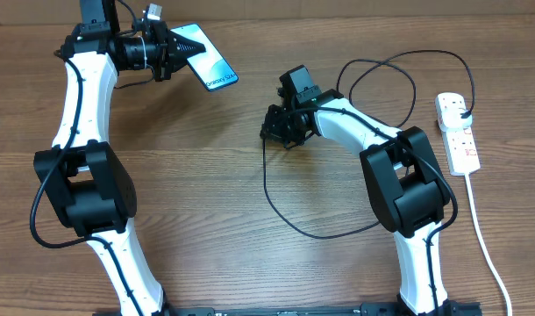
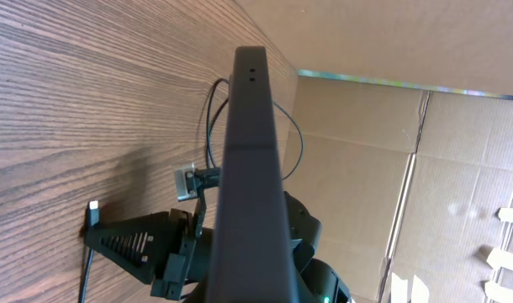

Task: Plug charger to phone and switch on socket
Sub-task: 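Close the right gripper on the USB-C cable plug and lift it, then carry the cable plug with the right gripper toward the phone's bottom port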

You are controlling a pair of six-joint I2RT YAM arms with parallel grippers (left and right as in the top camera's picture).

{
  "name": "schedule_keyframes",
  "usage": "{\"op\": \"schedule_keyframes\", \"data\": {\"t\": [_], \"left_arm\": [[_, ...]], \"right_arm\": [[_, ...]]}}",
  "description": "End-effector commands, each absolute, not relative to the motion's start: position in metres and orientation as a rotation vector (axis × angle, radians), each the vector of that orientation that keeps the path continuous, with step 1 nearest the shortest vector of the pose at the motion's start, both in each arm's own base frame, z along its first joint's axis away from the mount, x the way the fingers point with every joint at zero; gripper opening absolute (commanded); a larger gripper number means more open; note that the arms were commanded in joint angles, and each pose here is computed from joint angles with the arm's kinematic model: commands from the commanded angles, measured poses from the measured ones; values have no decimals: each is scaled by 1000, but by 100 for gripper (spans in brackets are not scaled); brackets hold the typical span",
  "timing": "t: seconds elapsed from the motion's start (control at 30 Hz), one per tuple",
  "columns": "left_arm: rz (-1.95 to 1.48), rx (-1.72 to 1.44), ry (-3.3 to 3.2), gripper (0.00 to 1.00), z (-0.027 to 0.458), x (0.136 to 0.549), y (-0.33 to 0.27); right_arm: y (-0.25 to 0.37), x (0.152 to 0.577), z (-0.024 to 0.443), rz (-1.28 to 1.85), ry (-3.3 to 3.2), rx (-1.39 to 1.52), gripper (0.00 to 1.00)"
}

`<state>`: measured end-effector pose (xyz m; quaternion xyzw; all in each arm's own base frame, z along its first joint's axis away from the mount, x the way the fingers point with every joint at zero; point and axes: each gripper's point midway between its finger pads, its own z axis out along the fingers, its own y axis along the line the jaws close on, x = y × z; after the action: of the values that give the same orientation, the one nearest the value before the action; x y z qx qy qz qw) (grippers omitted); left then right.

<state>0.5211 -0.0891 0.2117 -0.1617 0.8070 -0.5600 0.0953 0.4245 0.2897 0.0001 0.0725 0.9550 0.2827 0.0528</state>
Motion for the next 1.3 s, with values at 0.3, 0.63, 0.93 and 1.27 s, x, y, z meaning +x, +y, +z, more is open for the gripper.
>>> {"op": "schedule_keyframes", "data": {"t": [0.3,0.63,0.93,1.27], "left_arm": [[-1694,-354,2401,4,218,506,-98],[-1688,-277,2436,4,215,498,-119],[-1684,-254,2446,4,214,497,-127],[-1666,-259,2453,4,212,498,-126]], "right_arm": [[287,427,6,950,2894,93,4],[280,420,70,950,2822,-42,4],[274,414,98,940,2787,-115,4],[268,416,94,891,2793,-94,4]]}}
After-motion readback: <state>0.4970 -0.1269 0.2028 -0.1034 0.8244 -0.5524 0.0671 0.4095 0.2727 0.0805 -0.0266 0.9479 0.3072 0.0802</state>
